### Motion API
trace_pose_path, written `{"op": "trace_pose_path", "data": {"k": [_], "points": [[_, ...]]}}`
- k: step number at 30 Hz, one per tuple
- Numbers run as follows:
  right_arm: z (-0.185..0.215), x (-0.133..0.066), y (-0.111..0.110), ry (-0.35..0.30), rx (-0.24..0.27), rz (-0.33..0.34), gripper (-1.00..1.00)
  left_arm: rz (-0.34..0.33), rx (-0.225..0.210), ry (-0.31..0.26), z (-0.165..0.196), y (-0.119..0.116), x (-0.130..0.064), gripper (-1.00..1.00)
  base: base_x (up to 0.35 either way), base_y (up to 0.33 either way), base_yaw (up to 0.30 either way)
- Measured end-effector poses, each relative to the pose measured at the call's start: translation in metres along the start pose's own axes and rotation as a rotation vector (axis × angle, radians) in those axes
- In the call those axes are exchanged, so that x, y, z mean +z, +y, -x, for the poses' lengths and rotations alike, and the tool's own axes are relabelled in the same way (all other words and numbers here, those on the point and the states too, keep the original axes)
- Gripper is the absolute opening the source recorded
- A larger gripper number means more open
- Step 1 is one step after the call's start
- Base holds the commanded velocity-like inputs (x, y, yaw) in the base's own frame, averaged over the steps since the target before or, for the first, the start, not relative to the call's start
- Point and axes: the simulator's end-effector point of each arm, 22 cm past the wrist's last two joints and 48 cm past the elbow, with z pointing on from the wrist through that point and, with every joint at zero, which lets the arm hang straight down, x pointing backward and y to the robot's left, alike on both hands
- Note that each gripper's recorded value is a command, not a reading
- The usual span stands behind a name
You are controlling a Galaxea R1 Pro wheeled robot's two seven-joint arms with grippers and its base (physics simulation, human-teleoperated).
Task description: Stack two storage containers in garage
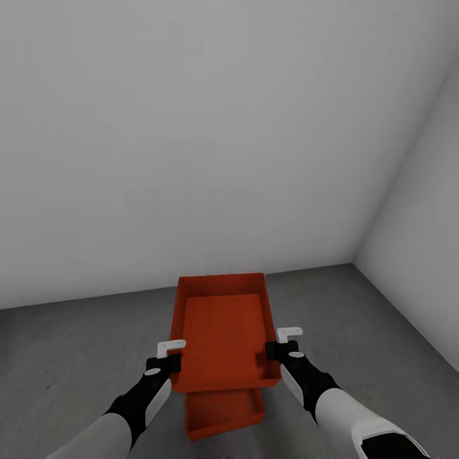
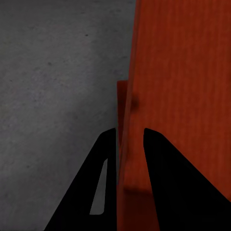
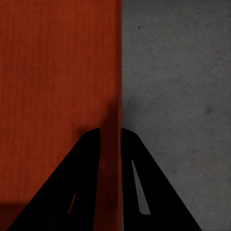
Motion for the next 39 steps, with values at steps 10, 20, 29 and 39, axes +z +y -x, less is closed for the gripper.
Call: {"op": "trace_pose_path", "data": {"k": [10,20,29,39], "points": [[-0.009,0.004,0.0,0.016,0.001,0.001,-1.0,0.002,0.003,0.016,-0.009,0.0,0.004,-1.0,0.0,0.0,0.0],[-0.018,0.009,0.001,0.032,0.0,0.002,-1.0,0.003,0.004,0.032,-0.017,0.001,0.008,-1.0,0.0,0.0,0.0],[-0.027,0.012,0.001,0.052,-0.003,0.002,-1.0,0.005,0.003,0.052,-0.028,0.001,0.011,-1.0,0.0,0.0,0.0],[-0.037,0.016,0.001,0.07,-0.003,0.003,-1.0,0.006,0.004,0.069,-0.037,0.001,0.014,-1.0,0.0,0.0,0.0]]}}
